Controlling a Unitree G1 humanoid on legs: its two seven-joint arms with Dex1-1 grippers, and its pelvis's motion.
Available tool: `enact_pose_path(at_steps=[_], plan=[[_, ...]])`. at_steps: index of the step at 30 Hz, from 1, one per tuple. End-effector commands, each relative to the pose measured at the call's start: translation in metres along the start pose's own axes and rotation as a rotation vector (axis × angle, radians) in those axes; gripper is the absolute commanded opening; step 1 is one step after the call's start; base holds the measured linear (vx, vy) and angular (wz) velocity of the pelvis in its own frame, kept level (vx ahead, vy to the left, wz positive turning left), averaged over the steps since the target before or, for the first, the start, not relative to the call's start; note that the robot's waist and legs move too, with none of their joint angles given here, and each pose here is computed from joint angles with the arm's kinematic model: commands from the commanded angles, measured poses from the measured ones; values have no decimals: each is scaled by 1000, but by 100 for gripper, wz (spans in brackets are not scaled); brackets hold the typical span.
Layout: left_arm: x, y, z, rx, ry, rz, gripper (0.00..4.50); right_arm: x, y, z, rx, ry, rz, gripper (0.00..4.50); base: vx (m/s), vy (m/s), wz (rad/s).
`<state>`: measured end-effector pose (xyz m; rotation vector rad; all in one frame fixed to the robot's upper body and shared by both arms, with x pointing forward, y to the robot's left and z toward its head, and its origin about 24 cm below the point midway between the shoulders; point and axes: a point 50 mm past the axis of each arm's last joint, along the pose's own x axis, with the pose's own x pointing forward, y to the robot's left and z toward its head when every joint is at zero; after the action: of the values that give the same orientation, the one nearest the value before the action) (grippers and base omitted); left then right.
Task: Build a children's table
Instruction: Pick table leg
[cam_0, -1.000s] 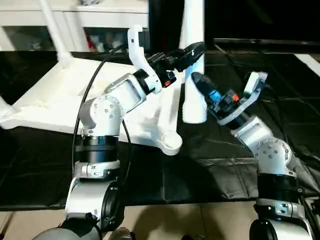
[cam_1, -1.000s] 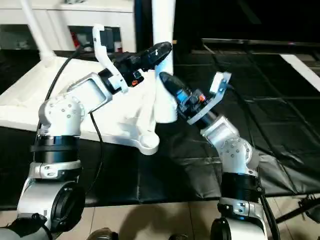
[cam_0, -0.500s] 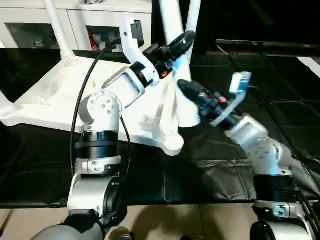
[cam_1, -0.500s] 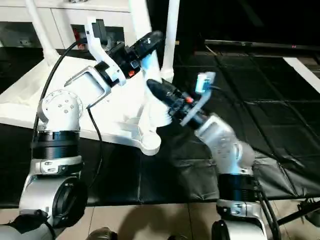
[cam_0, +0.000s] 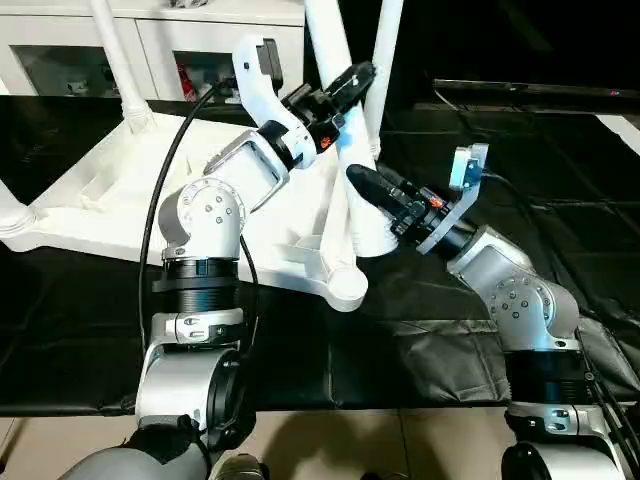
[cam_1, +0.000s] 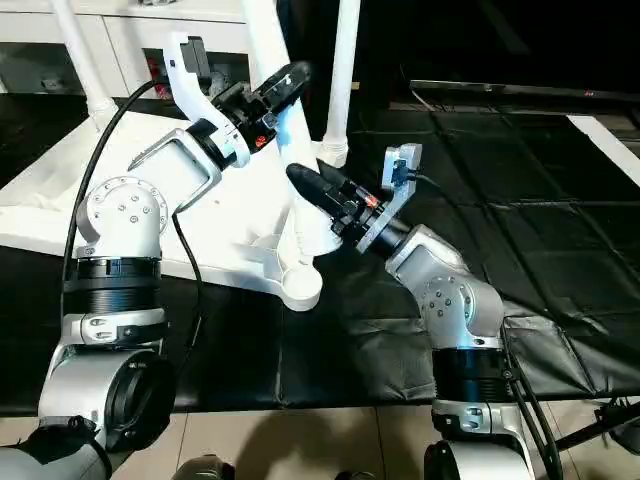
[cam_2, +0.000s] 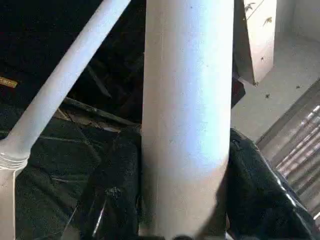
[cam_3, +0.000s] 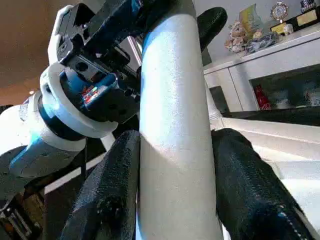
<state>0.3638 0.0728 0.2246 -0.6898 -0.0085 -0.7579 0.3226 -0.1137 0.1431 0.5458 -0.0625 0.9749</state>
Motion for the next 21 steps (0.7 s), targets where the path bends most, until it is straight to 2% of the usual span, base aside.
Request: enact_pose_path(at_steps=[1, 5, 7, 9, 11, 12, 17, 18, 21], plan=[[3, -3, -1, 10, 14, -1, 198, -1, 1, -2, -16, 10, -1, 181, 0, 0, 0], [3, -2, -1, 11, 12, 5, 184, -1, 1, -3, -23, 19, -3, 181, 0, 0, 0], [3, -2, 1, 25, 9, 5, 184, 0, 0, -6, -31, 51, -17, 181, 0, 0, 0], [3, -2, 2, 43, 8, 7, 182, 0, -1, -8, -34, 64, -20, 251, 0, 0, 0], [3, -1, 4, 75, 11, 10, 182, 0, 0, -9, -26, 81, -11, 253, 0, 0, 0], [3, 0, 6, 104, 11, 16, 182, -1, 2, -8, -59, 95, 19, 261, 0, 0, 0], [1, 1, 12, 192, 31, 12, 182, -3, 7, -7, -102, 137, 65, 303, 0, 0, 0], [0, 2, 12, 223, 44, 7, 182, -4, 8, -7, -111, 160, 67, 318, 0, 0, 0], [-2, 2, 12, 288, 94, -31, 182, -7, 5, -4, -108, 230, 66, 325, 0, 0, 0]])
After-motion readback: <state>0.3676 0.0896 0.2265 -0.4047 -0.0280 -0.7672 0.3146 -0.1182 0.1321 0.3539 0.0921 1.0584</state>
